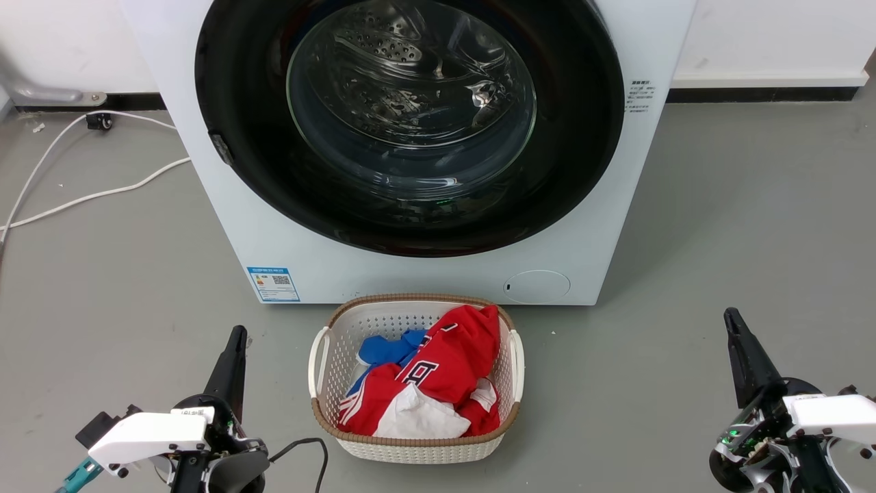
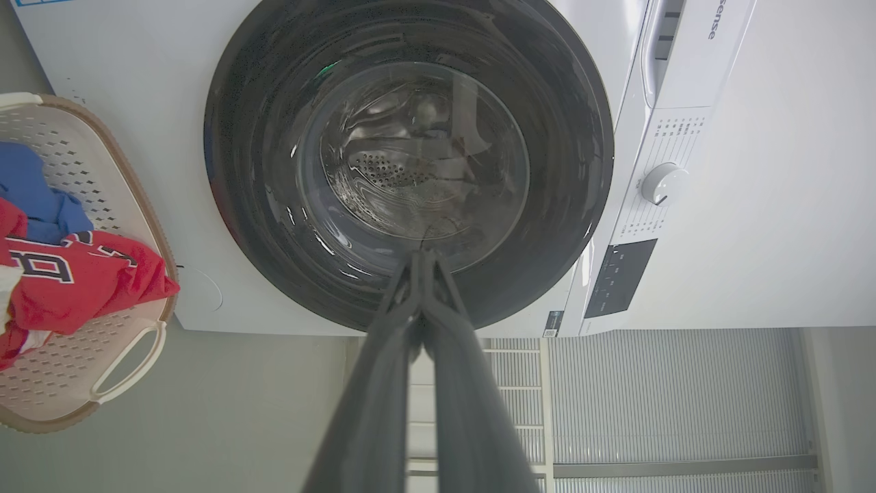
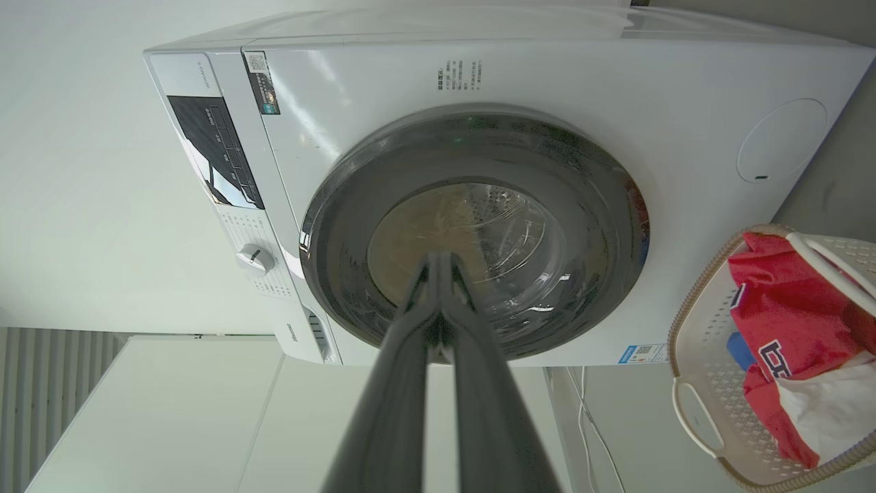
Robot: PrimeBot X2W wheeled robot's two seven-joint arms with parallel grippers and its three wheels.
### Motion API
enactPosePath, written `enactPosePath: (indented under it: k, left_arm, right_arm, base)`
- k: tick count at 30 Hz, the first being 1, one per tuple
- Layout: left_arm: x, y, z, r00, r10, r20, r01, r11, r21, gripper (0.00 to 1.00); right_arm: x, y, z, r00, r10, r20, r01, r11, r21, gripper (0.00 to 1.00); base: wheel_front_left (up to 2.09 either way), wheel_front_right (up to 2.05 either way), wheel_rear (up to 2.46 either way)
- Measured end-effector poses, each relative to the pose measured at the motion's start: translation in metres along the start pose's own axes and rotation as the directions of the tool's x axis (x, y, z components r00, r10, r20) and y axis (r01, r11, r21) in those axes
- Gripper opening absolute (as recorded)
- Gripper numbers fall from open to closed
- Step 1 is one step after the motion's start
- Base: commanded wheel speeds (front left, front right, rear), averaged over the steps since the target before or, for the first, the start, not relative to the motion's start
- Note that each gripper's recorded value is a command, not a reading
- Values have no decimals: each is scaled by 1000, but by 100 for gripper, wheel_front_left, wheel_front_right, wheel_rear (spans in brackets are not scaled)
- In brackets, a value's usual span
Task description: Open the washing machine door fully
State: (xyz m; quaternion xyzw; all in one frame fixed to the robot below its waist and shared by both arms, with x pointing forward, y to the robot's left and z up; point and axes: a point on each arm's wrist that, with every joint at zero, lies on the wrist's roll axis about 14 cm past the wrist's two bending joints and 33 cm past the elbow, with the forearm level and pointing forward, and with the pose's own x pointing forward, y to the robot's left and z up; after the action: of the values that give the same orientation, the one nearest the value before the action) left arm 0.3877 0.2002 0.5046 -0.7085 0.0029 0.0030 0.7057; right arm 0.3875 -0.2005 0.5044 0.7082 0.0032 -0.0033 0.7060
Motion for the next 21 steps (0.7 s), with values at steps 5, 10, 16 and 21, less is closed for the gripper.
enactPosePath:
  k: [5,10,16,21]
  left_arm:
    - [0,0,0,1000,0,0,0,1000,0,0]
    - [0,0,0,1000,0,0,0,1000,0,0]
    - [0,1,0,1000,4,1,-4,1000,-1,0]
    - [-13,27,-1,997,80,3,-80,997,-10,100]
  right_arm:
    - [0,0,0,1000,0,0,0,1000,0,0]
    - [0,0,0,1000,0,0,0,1000,-1,0]
    - [0,-1,0,1000,-4,1,4,1000,0,0]
    - [-13,-27,1,997,-81,7,81,997,8,100]
  base:
    - [0,0,0]
    - [0,0,0]
    - [0,0,0]
    - [0,0,0]
